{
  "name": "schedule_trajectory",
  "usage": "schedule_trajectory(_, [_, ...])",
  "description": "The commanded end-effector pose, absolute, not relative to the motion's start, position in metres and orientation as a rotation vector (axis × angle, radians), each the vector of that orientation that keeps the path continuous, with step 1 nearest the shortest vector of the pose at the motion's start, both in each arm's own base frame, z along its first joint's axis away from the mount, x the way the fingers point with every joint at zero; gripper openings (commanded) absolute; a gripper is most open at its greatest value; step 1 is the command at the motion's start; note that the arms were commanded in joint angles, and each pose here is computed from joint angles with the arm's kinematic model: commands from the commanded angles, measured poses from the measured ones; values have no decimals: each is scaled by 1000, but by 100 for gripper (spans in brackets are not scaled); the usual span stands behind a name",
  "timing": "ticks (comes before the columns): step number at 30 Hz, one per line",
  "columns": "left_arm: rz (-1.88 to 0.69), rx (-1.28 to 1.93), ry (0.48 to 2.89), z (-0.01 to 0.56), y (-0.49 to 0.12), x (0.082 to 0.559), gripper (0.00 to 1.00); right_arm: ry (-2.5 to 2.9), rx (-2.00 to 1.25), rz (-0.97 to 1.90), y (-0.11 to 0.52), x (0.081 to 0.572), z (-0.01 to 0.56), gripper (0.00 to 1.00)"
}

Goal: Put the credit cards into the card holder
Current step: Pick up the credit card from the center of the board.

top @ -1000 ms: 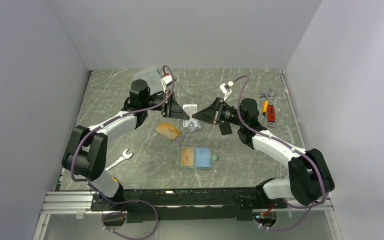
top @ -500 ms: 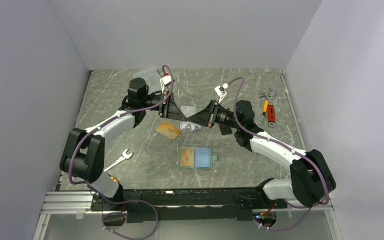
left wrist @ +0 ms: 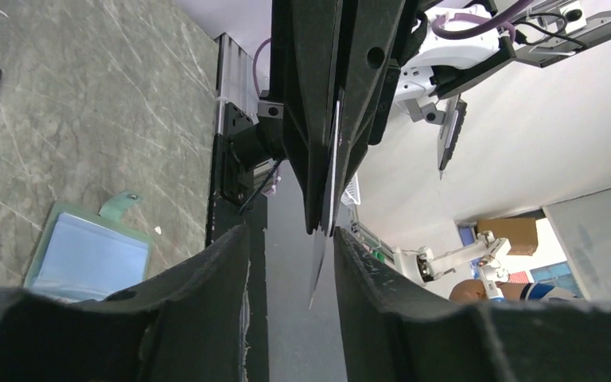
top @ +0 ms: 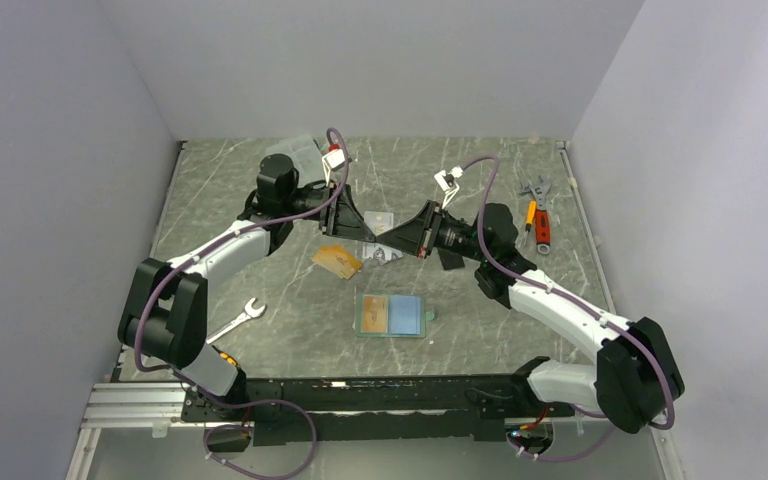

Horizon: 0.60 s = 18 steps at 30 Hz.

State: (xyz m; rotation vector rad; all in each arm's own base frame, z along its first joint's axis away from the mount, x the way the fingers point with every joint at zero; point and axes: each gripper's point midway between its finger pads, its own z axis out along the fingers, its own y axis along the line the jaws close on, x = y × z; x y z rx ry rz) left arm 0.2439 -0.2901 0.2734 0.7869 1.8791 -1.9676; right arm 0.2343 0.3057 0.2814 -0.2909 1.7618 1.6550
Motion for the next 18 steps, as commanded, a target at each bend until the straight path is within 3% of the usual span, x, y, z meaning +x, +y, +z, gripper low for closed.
schedule_trajectory(1, [-1922,883,1738,309,-290,238,52,1772,-352,1657,306,224,274,0])
schedule_trajectory(18, [-1937,918,1698,326,-288,231,46,1847,-337,1635,309,228,258,0])
